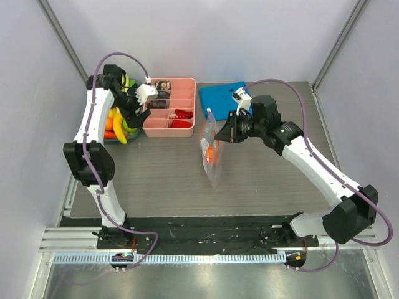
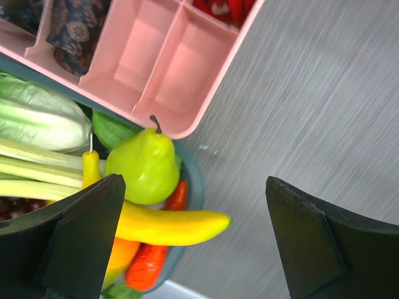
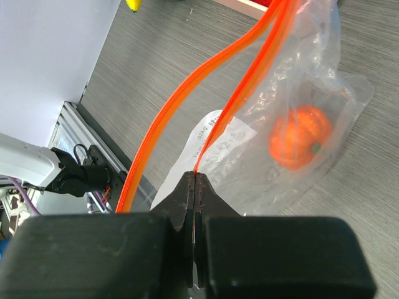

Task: Place the food in the zip-top bag and seal the zipper
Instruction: Pick up the fake fruit from the bin.

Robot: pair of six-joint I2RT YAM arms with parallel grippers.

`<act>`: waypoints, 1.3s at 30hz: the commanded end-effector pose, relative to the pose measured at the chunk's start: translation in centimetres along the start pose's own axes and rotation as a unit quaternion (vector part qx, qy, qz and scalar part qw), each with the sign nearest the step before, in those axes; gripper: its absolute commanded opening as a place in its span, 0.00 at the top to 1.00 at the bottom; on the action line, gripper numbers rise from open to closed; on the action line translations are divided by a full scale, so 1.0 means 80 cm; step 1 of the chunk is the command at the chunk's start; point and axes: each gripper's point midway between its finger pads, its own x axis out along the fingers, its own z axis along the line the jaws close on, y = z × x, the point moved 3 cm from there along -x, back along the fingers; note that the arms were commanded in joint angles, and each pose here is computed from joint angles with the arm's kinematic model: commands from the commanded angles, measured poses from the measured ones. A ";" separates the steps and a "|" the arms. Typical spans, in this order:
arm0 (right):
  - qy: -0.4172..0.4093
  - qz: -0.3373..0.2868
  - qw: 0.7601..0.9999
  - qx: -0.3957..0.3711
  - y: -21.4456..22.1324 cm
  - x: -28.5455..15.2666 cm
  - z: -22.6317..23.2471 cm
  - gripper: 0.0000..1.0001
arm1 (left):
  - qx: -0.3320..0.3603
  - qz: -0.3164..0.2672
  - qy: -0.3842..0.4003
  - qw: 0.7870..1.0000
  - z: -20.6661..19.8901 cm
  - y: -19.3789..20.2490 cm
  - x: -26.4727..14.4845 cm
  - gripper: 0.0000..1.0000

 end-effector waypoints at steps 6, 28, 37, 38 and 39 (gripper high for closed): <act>-0.010 -0.023 0.999 -0.019 -0.016 -0.012 0.011 0.99 | 0.176 0.062 0.045 0.981 0.036 0.051 0.016 0.03; 0.005 -0.022 1.000 0.002 -0.026 0.003 -0.012 0.99 | 0.265 0.086 0.079 0.957 0.068 0.081 0.070 0.04; 0.011 -0.021 1.000 0.006 -0.027 0.006 -0.017 0.99 | 0.269 0.089 0.086 0.955 0.069 0.089 0.087 0.06; 0.012 -0.020 1.000 0.007 -0.026 0.006 -0.019 0.99 | 0.269 0.091 0.084 0.955 0.070 0.090 0.086 0.07; 0.012 -0.020 1.000 0.007 -0.026 0.006 -0.019 0.99 | 0.269 0.091 0.083 0.955 0.071 0.089 0.085 0.08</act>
